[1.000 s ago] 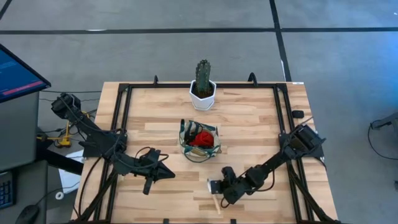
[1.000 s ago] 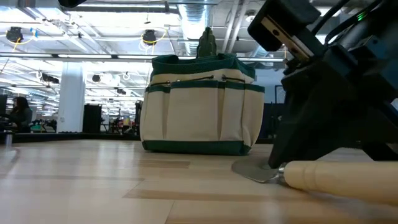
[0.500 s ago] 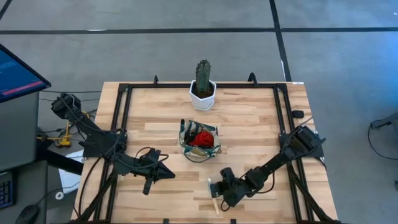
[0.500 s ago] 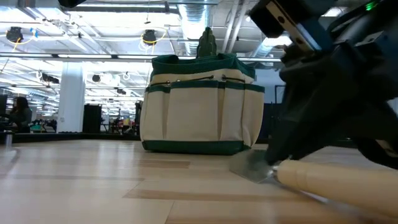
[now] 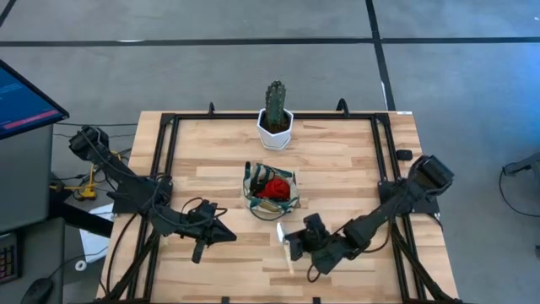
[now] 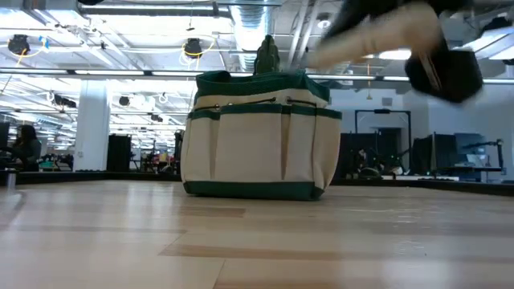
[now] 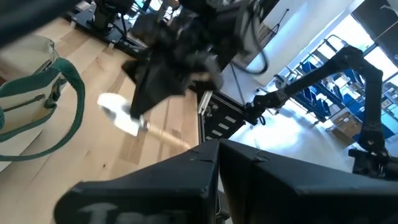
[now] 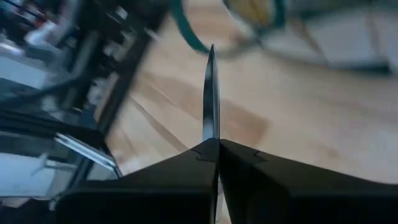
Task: Pick & Place Garden tools in Gardening bag
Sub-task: Put the brown trowel into the gardening bag
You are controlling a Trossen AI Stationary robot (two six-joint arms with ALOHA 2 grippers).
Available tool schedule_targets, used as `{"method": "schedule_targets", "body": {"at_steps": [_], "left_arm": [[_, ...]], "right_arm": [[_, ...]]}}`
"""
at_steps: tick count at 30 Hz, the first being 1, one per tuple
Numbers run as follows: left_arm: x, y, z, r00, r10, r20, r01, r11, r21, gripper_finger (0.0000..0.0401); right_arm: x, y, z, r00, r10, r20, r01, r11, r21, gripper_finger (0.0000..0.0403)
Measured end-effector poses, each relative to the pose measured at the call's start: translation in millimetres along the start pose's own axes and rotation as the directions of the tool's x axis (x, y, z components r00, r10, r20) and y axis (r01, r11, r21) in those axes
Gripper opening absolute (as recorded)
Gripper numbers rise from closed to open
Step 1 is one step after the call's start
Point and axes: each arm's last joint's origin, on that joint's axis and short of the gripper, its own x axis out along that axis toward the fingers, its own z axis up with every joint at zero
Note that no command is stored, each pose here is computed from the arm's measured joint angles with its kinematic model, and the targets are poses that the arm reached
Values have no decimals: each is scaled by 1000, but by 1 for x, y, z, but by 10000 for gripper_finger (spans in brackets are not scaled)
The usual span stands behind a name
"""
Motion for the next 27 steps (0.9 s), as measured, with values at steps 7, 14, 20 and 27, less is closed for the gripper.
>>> {"method": "schedule_targets", "body": {"at_steps": [7, 14, 20, 27], "left_arm": [[-1, 0, 1, 1000, -4, 4, 4, 1000, -3, 1], [-1, -1, 2, 1000, -9, 10, 9, 1000, -8, 1], [0, -1, 8, 998, -26, 54, 28, 999, -36, 1], [5, 3, 22, 989, -31, 145, 43, 996, -81, 5]], "right_arm": [[-36, 24, 34, 965, 99, 243, -74, 991, -108, 0], [-55, 43, 52, 897, 171, 409, -70, 965, -252, 0], [-54, 57, 60, 859, 235, 456, -92, 945, -314, 0], [-48, 58, 71, 846, 228, 482, -84, 949, -303, 0]]}}
